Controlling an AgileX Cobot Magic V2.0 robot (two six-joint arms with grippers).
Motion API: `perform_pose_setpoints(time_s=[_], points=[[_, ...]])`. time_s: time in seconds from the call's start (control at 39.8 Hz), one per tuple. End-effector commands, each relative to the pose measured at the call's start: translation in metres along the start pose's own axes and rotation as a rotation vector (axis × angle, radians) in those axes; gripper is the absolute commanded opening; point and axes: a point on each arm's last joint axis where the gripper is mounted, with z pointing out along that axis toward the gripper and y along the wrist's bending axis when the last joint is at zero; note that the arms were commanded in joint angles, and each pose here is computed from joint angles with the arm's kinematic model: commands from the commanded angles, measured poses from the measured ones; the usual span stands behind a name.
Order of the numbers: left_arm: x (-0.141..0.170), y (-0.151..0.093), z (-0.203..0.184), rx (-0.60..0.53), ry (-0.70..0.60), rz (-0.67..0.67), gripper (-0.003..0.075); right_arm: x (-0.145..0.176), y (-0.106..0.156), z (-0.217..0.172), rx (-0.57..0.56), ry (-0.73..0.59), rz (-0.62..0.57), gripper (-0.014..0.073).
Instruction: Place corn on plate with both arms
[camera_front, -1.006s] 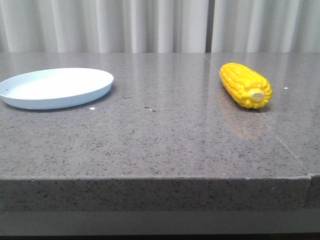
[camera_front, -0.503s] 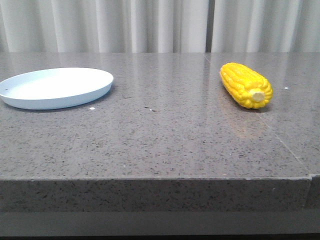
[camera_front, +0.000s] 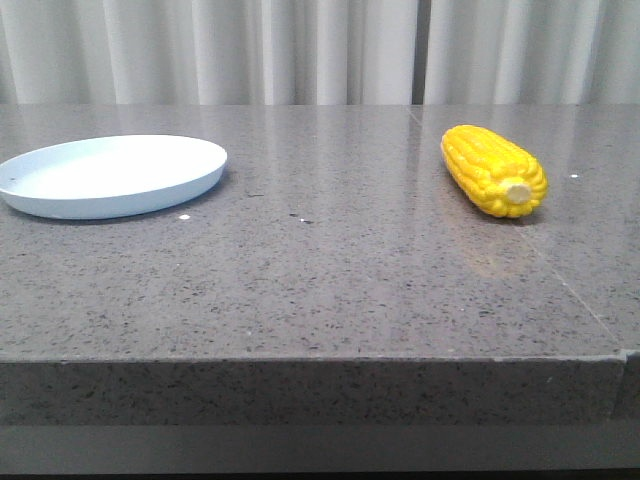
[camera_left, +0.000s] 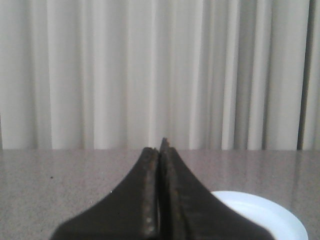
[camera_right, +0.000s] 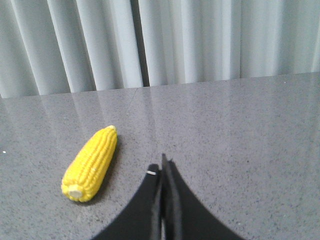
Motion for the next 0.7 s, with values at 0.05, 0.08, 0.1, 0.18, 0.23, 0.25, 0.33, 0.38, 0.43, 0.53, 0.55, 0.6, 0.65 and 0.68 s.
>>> perform_pose_setpoints(time_s=[0.05, 0.08, 0.1, 0.18, 0.23, 0.25, 0.33, 0.38, 0.43, 0.53, 0.55, 0.6, 0.65, 0.68], points=[[-0.026, 0.000, 0.024, -0.001, 0.130, -0.019, -0.0020, -0.048, 0.008, 0.007, 0.000, -0.022, -0.005, -0.0062], [-0.029, 0.000, 0.027, -0.001, 0.147, -0.019, -0.0020, -0.052, 0.008, 0.010, 0.002, -0.011, -0.005, -0.0062], [-0.029, 0.000, 0.032, -0.001, 0.164, -0.018, -0.0020, -0.057, 0.009, 0.012, 0.002, -0.012, -0.005, -0.0062], [-0.029, 0.000, 0.043, -0.001, 0.195, -0.018, -0.0020, -0.067, 0.011, 0.024, 0.006, 0.016, -0.005, -0.0062], [-0.029, 0.000, 0.048, -0.001, 0.195, -0.018, -0.0020, -0.069, 0.011, 0.029, 0.009, 0.031, -0.005, -0.0062], [-0.029, 0.000, 0.049, -0.001, 0.198, -0.018, -0.0020, -0.069, 0.011, 0.032, 0.010, 0.038, -0.005, -0.0062], [-0.029, 0.000, 0.050, -0.001, 0.199, -0.018, -0.0020, -0.068, 0.011, 0.034, 0.013, 0.052, -0.005, -0.0062], [-0.029, 0.000, 0.050, -0.001, 0.199, -0.018, -0.0015, -0.068, 0.011, 0.034, 0.012, 0.051, -0.005, -0.0054], [-0.029, 0.000, 0.050, -0.001, 0.193, -0.018, 0.0025, -0.068, 0.011, 0.034, 0.012, 0.051, -0.005, -0.0020], [-0.030, 0.000, 0.050, 0.000, 0.188, -0.018, 0.0230, -0.068, 0.011, 0.034, 0.012, 0.051, -0.005, 0.0140], [-0.030, 0.000, 0.050, 0.000, 0.188, -0.018, 0.0306, -0.068, 0.011, 0.034, 0.012, 0.051, -0.005, 0.0185], [-0.029, 0.000, 0.050, 0.000, 0.190, -0.018, 0.0439, -0.068, 0.011, 0.034, 0.013, 0.052, -0.005, 0.0316], [-0.029, 0.000, 0.050, 0.000, 0.190, -0.018, 0.0566, -0.068, 0.011, 0.034, 0.013, 0.053, -0.005, 0.0427], [-0.029, 0.000, 0.050, 0.000, 0.190, -0.018, 0.0603, -0.068, 0.011, 0.034, 0.013, 0.053, -0.005, 0.0496]])
